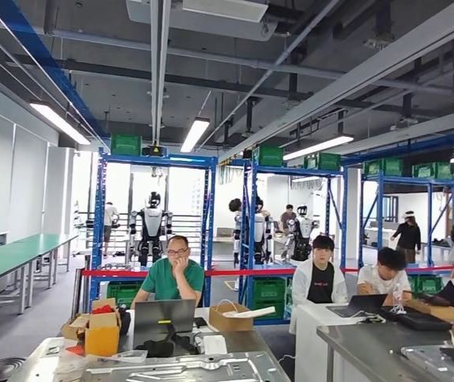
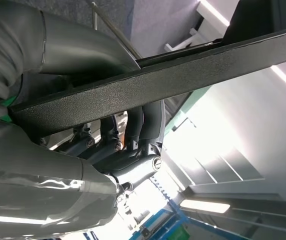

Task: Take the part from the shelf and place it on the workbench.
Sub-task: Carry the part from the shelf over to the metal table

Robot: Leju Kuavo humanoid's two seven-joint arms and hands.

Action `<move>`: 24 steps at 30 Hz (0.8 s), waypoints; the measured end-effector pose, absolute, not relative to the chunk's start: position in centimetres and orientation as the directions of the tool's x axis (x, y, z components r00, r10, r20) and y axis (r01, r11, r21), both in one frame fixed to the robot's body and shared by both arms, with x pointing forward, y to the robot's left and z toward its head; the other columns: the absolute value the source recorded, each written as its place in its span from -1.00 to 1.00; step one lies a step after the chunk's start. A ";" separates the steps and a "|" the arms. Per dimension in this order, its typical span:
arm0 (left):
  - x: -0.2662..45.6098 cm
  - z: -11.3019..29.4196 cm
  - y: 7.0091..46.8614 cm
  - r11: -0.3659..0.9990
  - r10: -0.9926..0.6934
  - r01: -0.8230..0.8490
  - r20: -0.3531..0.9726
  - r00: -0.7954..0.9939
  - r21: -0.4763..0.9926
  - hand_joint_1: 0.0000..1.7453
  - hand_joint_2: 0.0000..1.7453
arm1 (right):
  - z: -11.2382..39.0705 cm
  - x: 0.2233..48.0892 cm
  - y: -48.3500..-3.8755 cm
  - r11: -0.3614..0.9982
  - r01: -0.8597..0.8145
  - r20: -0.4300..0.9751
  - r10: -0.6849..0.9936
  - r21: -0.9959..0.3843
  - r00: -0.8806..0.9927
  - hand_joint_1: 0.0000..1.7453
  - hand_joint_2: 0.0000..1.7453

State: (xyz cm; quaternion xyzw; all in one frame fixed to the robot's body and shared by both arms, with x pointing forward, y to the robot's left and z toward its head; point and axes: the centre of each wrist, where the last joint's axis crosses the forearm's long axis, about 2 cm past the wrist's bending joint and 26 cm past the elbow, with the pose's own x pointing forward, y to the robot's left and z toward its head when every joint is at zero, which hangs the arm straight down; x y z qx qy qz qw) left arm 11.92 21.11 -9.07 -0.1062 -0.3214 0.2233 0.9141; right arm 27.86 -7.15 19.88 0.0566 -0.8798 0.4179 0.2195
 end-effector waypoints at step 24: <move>11.9 -9.1 21.2 0.878 0.476 -0.342 0.539 0.695 -0.335 -1.00 1.00 | 19.5 27.8 -6.8 0.633 -0.296 0.445 0.085 -0.715 -0.892 1.00 1.00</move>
